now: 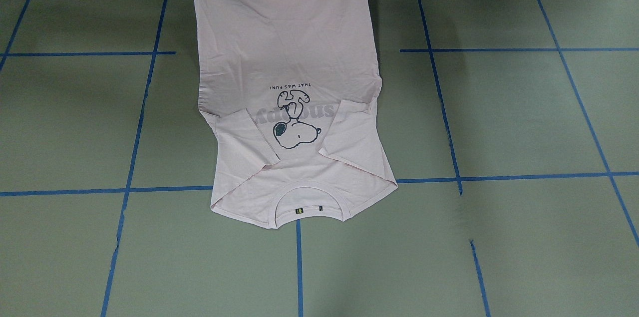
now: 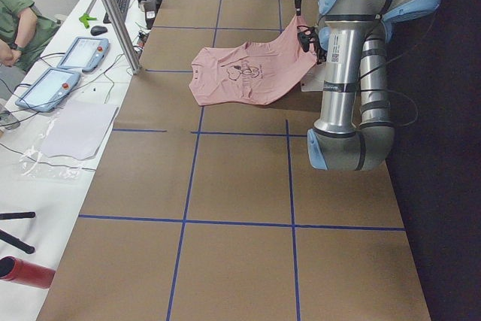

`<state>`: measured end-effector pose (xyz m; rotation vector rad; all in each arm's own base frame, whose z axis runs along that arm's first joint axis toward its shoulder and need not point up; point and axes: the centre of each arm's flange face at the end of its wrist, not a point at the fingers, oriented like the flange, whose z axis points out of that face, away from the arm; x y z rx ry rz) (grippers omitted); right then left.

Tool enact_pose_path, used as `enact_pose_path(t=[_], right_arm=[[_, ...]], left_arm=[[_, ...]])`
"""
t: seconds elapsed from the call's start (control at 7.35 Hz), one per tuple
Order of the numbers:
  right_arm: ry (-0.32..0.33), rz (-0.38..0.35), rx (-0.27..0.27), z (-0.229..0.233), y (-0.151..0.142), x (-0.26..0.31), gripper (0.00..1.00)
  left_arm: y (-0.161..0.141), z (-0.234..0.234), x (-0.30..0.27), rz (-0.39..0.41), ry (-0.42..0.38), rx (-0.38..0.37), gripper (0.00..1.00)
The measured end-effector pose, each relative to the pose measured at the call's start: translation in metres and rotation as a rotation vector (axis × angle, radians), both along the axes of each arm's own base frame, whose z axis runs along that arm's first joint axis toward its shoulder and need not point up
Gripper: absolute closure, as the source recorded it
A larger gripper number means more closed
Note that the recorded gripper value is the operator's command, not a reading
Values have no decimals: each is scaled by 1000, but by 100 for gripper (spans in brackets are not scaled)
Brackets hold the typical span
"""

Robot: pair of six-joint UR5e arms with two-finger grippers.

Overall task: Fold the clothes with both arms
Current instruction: 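Lift the hem with both grippers and fold it toward the collar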

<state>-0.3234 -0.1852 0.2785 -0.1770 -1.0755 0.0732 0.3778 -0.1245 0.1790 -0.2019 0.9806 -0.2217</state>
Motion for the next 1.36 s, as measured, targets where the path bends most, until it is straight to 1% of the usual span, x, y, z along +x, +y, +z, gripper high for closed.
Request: enact_pose_path(t=[0.14, 0.27, 0.41, 0.54, 0.68, 0.82, 0.95, 1.09, 1.22, 1.36], right_arm=[[-10, 27, 78, 2, -31, -4, 100], [-9, 66, 148, 5, -71, -10, 100], [4, 102, 228, 9, -117, -16, 100], [33, 128, 311, 15, -168, -22, 100], [68, 152, 365, 20, -218, -30, 100], [93, 177, 385, 19, -264, -44, 100], [116, 201, 383, 16, -304, -59, 100], [141, 218, 368, 15, -341, -71, 100], [164, 226, 353, 16, -371, -80, 100], [191, 223, 341, 22, -396, -87, 100]], left_arm=[[-23, 0, -6, -19, 2, 64, 100], [-55, 3, -11, -44, -12, 149, 100], [-91, 8, -11, -76, -42, 226, 100], [-129, 17, -7, -119, -75, 276, 100], [-172, 29, 4, -168, -98, 310, 100], [-217, 46, 18, -215, -104, 330, 100], [-262, 69, 28, -253, -96, 339, 100], [-307, 94, 30, -282, -95, 353, 100], [-346, 117, 27, -299, -114, 369, 100], [-375, 137, 28, -309, -135, 379, 100]])
